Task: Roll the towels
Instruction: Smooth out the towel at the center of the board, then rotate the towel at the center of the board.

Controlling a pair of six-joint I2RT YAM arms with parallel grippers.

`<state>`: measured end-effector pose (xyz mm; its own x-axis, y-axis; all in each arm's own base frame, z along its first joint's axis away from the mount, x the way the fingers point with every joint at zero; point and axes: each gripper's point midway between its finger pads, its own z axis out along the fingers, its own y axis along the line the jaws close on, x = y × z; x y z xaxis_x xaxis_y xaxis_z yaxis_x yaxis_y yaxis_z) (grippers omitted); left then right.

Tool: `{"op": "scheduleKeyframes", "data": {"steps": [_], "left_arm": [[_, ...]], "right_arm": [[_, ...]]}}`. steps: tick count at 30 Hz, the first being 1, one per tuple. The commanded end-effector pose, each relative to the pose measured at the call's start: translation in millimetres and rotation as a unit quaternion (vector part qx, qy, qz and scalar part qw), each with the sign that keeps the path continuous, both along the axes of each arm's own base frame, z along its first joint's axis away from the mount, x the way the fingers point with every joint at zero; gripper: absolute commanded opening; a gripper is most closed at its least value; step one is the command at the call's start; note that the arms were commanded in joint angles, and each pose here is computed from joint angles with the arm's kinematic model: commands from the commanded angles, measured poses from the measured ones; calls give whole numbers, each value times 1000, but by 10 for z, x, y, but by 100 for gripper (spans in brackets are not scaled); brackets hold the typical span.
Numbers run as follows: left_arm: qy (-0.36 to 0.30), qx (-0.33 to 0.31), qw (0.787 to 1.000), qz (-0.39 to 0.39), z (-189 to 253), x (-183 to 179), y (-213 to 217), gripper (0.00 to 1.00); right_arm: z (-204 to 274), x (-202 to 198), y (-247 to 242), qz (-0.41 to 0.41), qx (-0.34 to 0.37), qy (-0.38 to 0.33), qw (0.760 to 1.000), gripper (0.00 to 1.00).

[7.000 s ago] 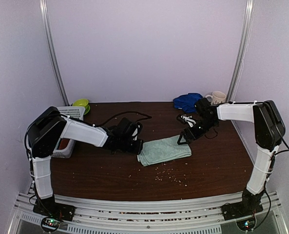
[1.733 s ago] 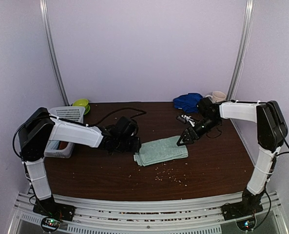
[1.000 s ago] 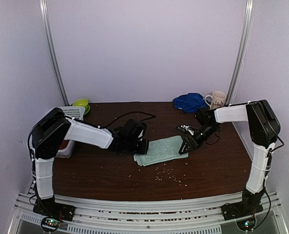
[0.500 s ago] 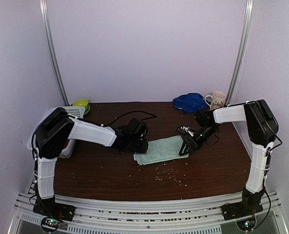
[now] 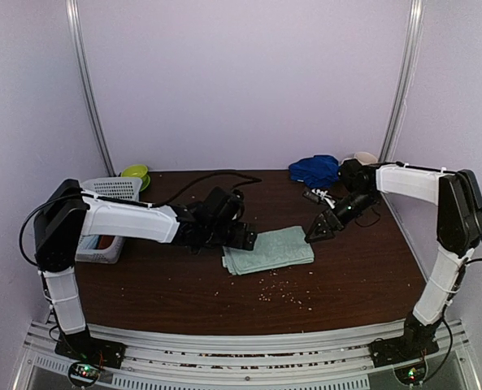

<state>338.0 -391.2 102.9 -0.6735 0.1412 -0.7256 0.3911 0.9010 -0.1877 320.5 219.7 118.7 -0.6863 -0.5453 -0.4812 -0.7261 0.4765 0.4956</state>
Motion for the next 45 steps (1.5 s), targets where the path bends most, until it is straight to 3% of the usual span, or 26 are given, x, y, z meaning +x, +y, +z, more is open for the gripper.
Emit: {"op": "scheduleKeyframes", "data": {"steps": [1,5,9,21,31,38,45], "left_arm": [[14,-48,999,-15,9,-307,-234,98],[45,-100,993,-35,-101,-531,-453,98],[61,-103,992,-27,-280,-555,-544,98],[76,-56,996,7,-707,-460,-379,98],[47,15,999,-3,-775,-35,-58,98],[9,56,998,-7,-634,526,125,98],[-49,88,991,-89,-451,951,-129,98]], "right_arm": [[176,280,-151,-56,-15,-68,996,100],[285,568,-347,-132,-46,-145,980,100],[425,686,-467,-168,-54,-189,966,100],[291,734,-556,-185,-56,-171,966,100],[276,763,-585,-192,-63,-175,964,100],[178,775,-597,-196,-70,-164,964,100],[137,779,-605,-197,-74,-161,964,100]]}}
